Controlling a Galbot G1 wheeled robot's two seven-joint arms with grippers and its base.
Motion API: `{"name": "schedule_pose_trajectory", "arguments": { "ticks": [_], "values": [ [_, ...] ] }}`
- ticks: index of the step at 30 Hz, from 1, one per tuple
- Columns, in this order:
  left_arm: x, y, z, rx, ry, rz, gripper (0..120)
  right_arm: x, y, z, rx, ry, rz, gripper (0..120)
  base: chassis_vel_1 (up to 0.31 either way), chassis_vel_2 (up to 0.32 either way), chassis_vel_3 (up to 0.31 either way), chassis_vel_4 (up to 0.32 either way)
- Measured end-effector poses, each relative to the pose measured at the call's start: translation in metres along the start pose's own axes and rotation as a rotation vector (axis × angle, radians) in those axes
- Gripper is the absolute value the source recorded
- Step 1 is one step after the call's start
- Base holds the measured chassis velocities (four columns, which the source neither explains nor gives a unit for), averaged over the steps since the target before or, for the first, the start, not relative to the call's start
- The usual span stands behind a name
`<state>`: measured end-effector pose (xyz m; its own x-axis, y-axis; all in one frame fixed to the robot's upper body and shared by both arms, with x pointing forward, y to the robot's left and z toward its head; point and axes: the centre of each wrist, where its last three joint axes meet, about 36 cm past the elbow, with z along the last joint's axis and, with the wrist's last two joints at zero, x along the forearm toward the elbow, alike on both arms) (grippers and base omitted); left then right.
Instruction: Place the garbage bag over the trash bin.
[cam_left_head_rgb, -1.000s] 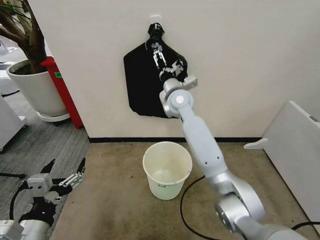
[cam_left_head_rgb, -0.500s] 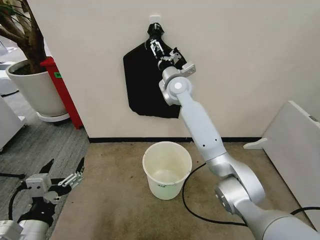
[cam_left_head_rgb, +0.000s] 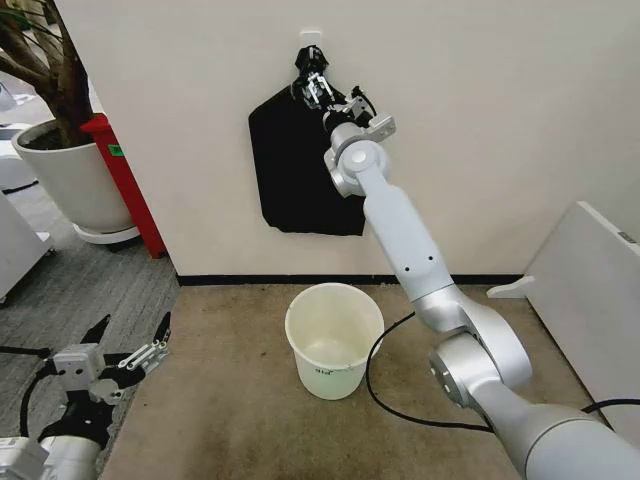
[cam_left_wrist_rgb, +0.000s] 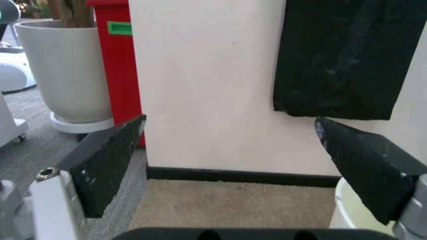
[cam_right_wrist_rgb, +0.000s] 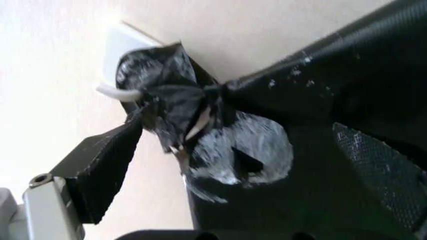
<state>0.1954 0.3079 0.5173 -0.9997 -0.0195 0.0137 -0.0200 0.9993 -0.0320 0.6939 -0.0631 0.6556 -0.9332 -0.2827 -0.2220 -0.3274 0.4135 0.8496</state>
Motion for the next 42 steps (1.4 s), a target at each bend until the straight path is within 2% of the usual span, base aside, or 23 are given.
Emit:
{"name": "schedule_pose_trajectory", "arguments": {
  "ticks": [7, 10, 11, 17, 19, 25, 28, 33, 42],
  "values": [
    [-0.001, -0.002, 0.000, 0.006, -0.005, 0.004, 100, 0.002, 0.010, 0.004, 0.003, 0.010, -0.001, 97, 0.000, 0.000, 0.000, 0.000],
    [-0.002, -0.002, 0.000, 0.007, -0.010, 0.005, 100, 0.006, 0.011, 0.012, 0.008, 0.023, 0.008, 84, 0.000, 0.000, 0.000, 0.000],
    [-0.002, -0.002, 0.000, 0.007, -0.010, 0.005, 100, 0.006, 0.011, 0.012, 0.008, 0.023, 0.008, 84, 0.000, 0.000, 0.000, 0.000],
    [-0.003, -0.002, 0.000, 0.009, -0.015, 0.004, 100, 0.009, 0.010, 0.019, 0.013, 0.030, 0.028, 57, 0.000, 0.000, 0.000, 0.000],
    [-0.003, -0.002, 0.000, 0.010, -0.016, 0.004, 100, 0.009, 0.010, 0.019, 0.013, 0.029, 0.031, 54, 0.000, 0.000, 0.000, 0.000],
    [-0.004, -0.003, 0.000, 0.011, -0.019, 0.001, 100, 0.008, 0.010, 0.019, 0.009, 0.027, 0.051, 29, 0.000, 0.000, 0.000, 0.000],
    [-0.004, -0.003, 0.000, 0.011, -0.019, 0.000, 100, 0.009, 0.011, 0.018, 0.004, 0.027, 0.054, 23, 0.000, 0.000, 0.000, 0.000],
    [-0.004, -0.003, -0.001, 0.010, -0.024, 0.000, 100, 0.012, 0.017, 0.018, -0.028, 0.031, 0.082, 0, 0.000, 0.000, 0.000, 0.000],
    [-0.004, -0.004, 0.000, 0.011, -0.029, 0.001, 100, 0.022, 0.022, 0.027, -0.062, 0.049, 0.131, 0, 0.000, 0.000, 0.000, 0.000]
  ]
}}
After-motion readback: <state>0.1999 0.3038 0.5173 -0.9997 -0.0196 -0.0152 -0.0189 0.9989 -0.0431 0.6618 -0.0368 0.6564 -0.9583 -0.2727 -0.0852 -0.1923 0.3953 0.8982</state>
